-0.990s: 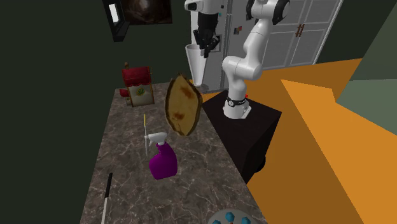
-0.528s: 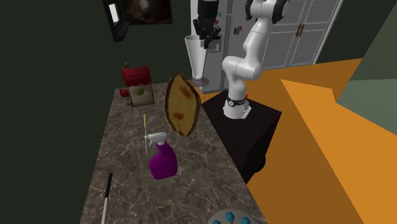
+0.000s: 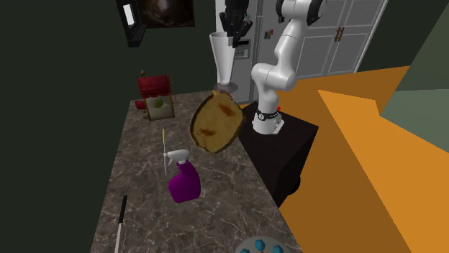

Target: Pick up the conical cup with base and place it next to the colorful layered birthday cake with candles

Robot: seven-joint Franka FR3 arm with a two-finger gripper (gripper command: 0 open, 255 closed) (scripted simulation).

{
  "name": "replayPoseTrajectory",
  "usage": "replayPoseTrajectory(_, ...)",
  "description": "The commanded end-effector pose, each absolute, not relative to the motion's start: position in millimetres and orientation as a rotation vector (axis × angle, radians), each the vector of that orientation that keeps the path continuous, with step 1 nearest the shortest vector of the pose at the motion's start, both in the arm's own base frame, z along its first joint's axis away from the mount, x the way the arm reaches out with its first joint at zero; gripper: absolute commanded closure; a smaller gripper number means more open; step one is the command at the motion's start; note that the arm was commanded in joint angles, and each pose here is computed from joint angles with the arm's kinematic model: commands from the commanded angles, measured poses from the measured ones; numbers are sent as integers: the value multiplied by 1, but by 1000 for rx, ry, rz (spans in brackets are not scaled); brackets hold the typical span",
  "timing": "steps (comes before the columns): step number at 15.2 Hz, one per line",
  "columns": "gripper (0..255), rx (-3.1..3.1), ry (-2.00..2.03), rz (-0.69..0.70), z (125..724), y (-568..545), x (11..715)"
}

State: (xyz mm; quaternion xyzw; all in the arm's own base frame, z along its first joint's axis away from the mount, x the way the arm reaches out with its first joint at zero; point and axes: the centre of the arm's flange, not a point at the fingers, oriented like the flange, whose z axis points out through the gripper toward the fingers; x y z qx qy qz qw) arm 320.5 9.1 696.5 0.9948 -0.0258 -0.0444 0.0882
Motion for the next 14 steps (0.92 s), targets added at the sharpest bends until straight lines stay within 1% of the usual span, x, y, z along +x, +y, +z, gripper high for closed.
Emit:
replayPoseTrajectory(1,255,2961,-77,-131,696,30,331)
replayPoseTrajectory(14,255,2961,-77,-131,669,180,410)
